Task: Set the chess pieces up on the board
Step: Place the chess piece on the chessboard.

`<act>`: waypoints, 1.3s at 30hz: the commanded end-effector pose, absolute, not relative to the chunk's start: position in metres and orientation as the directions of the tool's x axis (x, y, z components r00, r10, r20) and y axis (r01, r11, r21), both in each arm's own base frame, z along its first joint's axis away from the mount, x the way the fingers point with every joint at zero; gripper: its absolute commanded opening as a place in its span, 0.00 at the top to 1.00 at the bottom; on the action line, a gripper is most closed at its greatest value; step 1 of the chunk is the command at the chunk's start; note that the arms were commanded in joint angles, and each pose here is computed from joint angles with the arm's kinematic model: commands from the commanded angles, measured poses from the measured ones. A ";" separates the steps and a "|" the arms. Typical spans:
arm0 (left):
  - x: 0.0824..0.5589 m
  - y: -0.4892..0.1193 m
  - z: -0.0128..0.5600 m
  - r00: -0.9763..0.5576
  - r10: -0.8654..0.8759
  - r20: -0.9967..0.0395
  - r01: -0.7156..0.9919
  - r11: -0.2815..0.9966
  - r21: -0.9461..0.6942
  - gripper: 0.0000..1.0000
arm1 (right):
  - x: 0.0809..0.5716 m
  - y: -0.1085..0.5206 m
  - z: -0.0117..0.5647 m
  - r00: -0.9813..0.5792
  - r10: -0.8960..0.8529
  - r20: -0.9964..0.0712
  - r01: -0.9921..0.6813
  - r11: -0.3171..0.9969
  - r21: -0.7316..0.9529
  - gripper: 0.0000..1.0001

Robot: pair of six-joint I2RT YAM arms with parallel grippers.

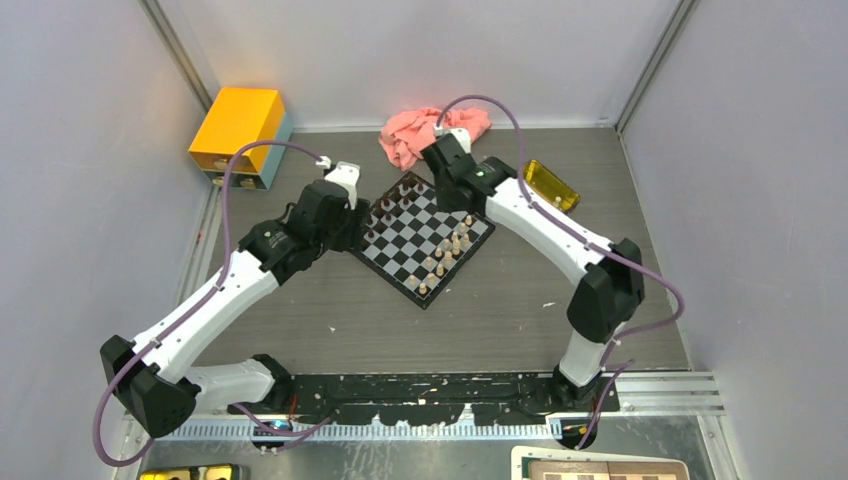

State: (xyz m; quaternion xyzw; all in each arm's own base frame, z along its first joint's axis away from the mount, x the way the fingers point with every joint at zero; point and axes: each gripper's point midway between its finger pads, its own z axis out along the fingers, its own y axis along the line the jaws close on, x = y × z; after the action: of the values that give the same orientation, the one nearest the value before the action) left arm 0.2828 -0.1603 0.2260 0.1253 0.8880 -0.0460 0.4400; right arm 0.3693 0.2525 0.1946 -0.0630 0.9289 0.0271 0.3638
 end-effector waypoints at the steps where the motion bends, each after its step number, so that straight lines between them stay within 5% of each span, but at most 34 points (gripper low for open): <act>1: 0.288 -0.167 0.235 -0.551 0.167 -0.817 0.276 0.961 0.011 0.37 | 0.366 0.213 0.206 -0.701 -0.044 -0.712 -0.045 0.999 -0.018 0.99; 7: 0.289 -0.167 0.235 -0.554 0.172 -0.815 0.279 0.960 0.013 0.14 | 0.359 0.185 0.190 -0.721 -0.001 -0.693 0.005 1.000 -0.007 0.99; 12: 0.289 -0.167 0.236 -0.557 0.175 -0.812 0.276 0.961 0.018 0.12 | 0.359 0.178 0.176 -0.742 0.019 -0.670 0.019 1.000 0.007 0.99; 15: 0.289 -0.166 0.236 -0.561 0.176 -0.809 0.271 0.962 0.022 0.01 | 0.360 0.179 0.164 -0.754 0.025 -0.656 0.021 1.000 0.014 0.99; 39: 0.298 -0.165 0.233 -0.564 0.192 -0.803 0.249 0.967 0.056 0.00 | 0.383 0.176 0.107 -0.833 0.052 -0.551 0.024 0.998 0.058 0.99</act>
State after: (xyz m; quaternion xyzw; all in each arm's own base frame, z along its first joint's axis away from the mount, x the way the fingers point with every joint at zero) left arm 0.2877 -0.1609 0.2109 0.1359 0.8972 -0.0251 0.4194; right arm 0.3679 0.1676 0.0942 0.0197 0.9635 0.0039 0.2670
